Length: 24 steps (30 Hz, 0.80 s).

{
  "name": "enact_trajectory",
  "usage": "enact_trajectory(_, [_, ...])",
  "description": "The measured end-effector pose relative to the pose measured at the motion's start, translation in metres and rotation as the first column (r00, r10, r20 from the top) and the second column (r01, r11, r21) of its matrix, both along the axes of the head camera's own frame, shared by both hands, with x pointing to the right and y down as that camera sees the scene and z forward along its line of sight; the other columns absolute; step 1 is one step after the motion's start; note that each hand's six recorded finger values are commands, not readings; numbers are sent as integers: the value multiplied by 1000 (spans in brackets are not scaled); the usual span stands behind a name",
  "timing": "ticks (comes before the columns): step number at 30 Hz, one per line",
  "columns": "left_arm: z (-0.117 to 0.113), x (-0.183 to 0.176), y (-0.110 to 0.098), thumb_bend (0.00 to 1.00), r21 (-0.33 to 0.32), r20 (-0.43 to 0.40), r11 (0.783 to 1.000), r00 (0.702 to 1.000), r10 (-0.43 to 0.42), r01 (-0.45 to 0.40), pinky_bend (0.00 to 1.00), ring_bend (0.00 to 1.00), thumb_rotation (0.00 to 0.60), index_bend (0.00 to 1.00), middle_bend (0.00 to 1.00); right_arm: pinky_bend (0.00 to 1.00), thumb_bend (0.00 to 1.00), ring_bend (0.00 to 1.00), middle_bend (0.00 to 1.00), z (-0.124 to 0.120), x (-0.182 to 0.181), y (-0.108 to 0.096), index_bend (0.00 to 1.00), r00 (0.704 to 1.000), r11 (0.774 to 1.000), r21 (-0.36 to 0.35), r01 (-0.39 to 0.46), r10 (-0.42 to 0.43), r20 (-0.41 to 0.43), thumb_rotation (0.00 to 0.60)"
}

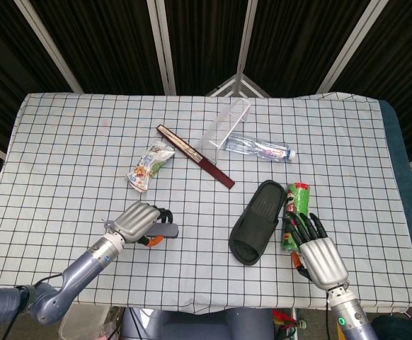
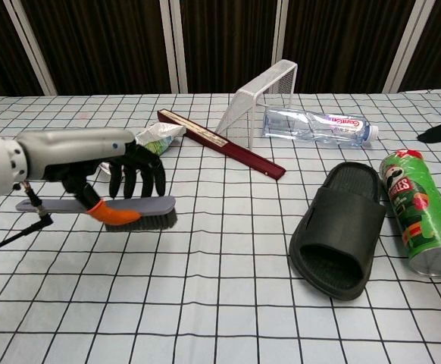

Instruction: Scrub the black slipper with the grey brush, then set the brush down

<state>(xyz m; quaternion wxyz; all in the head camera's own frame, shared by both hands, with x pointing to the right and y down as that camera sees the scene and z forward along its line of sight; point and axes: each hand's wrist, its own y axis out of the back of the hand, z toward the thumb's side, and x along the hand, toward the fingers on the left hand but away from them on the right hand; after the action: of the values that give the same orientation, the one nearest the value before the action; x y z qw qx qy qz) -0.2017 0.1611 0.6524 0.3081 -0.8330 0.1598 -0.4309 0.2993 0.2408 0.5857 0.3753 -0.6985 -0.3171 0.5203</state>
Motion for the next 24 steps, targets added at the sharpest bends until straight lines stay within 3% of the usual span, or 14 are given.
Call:
enact_trajectory(5, [20,-18,10,628,40,45,999,998,32,-33,414,454,600,422,531,0,557,0,0,5,36,-1,0,998,998,14,-58,58,-14,600])
enact_trajectory(13, [48,-28,16,470,120,113,990,992,62,-76,409,402,600,377,486,0,557,0,0,4,48,1,0,997,998,1,-70,70,-25,600])
enact_trajectory(18, [54,-24,17,225,138,103,989,994,38,-52,376,278,600,265,356,0,557,0,0,5,51,1,0,996,997,-9,-77,77,-32,600])
enact_trajectory(21, [50,-23,14,168,139,75,990,997,9,-19,370,227,600,174,242,0,558,0,0,6,52,1,0,996,997,-16,-81,80,-38,600])
enact_trajectory(24, [42,-22,12,154,136,42,991,999,-23,17,369,219,600,148,202,0,558,0,0,7,52,1,0,996,996,-18,-83,82,-40,600])
